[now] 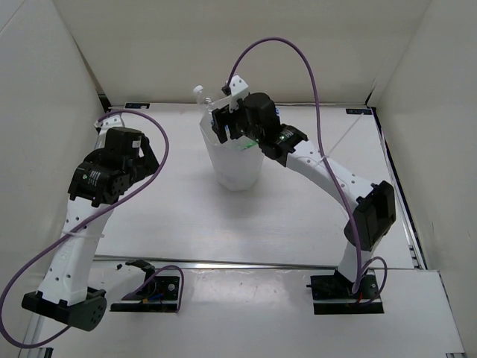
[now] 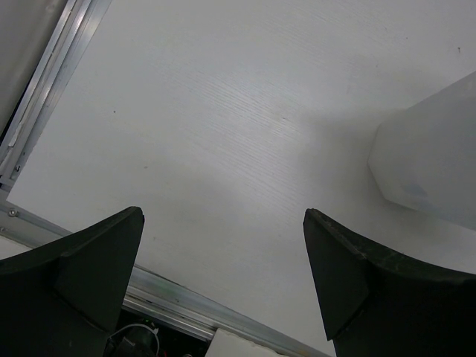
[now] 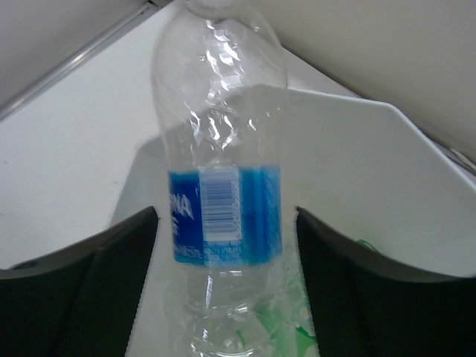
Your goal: Put the plastic bottles in the bin
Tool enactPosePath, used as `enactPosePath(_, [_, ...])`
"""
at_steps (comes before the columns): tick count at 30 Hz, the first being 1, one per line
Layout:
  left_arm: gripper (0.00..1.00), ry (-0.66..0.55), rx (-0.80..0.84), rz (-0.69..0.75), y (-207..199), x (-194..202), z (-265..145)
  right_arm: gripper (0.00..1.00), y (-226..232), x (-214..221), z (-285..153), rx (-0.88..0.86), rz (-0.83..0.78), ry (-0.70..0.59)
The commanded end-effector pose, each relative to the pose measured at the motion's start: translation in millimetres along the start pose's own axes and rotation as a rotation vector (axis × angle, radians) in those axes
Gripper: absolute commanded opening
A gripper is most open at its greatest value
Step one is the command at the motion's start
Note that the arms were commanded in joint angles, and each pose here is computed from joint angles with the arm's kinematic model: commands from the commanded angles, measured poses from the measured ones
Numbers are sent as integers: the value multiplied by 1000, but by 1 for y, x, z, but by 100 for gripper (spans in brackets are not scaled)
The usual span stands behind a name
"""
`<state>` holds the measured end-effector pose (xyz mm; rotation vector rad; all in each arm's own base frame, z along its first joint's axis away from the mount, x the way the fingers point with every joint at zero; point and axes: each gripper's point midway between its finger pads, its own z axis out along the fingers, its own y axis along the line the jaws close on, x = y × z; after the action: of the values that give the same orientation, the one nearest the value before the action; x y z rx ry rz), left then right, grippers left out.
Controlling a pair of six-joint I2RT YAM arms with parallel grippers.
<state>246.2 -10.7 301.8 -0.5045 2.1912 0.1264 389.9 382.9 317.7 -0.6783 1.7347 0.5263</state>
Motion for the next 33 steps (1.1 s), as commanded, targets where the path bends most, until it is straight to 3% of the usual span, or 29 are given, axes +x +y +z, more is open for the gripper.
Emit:
enactPosePath(1, [100, -18, -15, -13, 4, -5, -4, 82, -1, -42, -22, 11, 37, -122])
enactPosePath(5, [100, -10, -20, -8, 5, -2, -1, 94, -5, -37, -26, 33, 56, -114])
enactPosePath(9, [100, -15, -28, -8, 6, -3, -1, 95, -8, -41, -37, 51, 58, -127])
enactPosePath(13, [100, -14, -41, -13, 6, -4, 1, 97, -14, -84, -61, 73, 31, -218])
enactPosePath(16, [100, -19, -49, -13, 8, -4, 1, 99, -36, -151, -103, 189, 19, -355])
enactPosePath(19, [100, -26, -34, -29, 1, -12, 0, 99, -77, -184, -152, 325, 207, -380])
enactPosePath(20, [100, -28, -33, -31, -1, -16, 0, 99, -116, -177, -168, 471, 284, -368])
enactPosePath(23, [100, -66, -8, -81, -6, -33, -9, 99, -162, -124, -221, 655, 482, -252])
enactPosePath(27, [100, -109, 10, -152, -9, -36, -7, 99, -168, -38, -240, 594, 581, -37])
enactPosePath(28, [100, -111, 12, -175, -10, -34, -6, 99, -176, -32, -260, 614, 626, -50])
enactPosePath(30, [100, -110, 0, -195, -4, -23, -1, 99, -161, 7, -253, 510, 665, 49])
enactPosePath(33, [100, -175, -50, -270, 12, -21, -1, 99, -158, 25, -267, 486, 692, 55])
